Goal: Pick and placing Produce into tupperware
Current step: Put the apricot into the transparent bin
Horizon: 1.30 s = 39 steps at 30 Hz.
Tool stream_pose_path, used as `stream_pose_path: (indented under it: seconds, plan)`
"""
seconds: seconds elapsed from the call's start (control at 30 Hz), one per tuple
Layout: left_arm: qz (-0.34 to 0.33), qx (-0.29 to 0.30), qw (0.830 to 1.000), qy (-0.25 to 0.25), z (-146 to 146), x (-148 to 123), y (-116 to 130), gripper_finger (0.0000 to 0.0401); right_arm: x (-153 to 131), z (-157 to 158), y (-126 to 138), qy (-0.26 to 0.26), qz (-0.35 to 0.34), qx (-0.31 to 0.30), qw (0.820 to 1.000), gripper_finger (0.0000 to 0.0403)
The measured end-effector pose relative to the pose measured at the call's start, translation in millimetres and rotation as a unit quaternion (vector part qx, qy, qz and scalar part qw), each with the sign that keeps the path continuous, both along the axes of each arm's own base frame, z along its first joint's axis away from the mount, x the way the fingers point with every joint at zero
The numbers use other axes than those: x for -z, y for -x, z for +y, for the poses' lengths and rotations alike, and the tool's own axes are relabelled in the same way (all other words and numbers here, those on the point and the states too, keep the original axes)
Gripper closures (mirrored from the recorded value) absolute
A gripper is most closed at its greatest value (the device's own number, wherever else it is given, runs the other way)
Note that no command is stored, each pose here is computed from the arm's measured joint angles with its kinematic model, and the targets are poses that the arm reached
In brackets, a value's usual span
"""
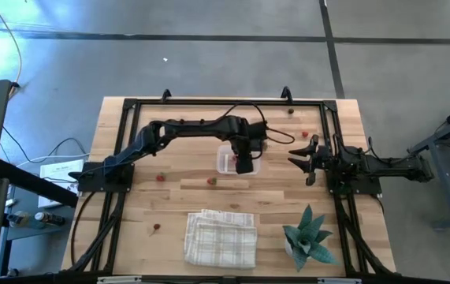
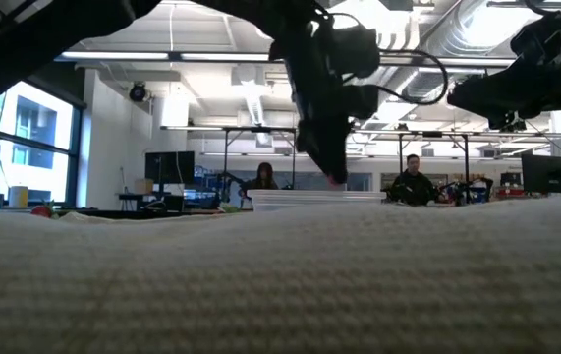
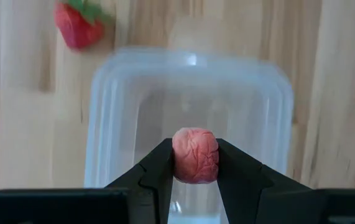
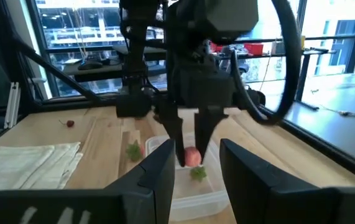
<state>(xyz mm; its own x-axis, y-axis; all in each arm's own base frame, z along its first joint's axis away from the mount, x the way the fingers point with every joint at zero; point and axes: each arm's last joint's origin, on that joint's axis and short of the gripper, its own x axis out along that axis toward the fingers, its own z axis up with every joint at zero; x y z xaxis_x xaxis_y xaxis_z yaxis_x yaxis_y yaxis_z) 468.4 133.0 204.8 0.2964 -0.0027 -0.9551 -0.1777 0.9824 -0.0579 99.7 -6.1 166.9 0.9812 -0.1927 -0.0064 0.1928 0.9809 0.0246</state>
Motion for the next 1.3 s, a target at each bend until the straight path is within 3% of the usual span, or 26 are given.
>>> stream_pose_path:
  seconds: [0.6, 1.0, 1.1, 1.3]
  plan:
    - [0.050, 0.001, 0.999, 0.006, 2.2, 46.3, -7.3, 0.0302, 1.4, -0.1, -1.1, -0.001, 0.008, 0.001, 1.000, 0.0286]
    - [0.051, 0.011, 0.999, -0.001, 2.4, 46.2, -7.2, 0.0302, 1.6, 0.0, -1.2, -0.002, 0.010, 0.001, 1.000, 0.0286]
    - [0.045, 0.024, 0.999, 0.017, 1.4, 46.5, -7.5, 0.0302, 1.6, 0.0, -1.2, -0.002, 0.010, 0.001, 1.000, 0.0286]
    - [0.063, 0.025, 0.997, 0.027, 1.2, 60.9, -8.3, 0.0302, 1.6, 0.0, -1.2, -0.002, 0.009, 0.000, 1.000, 0.0286]
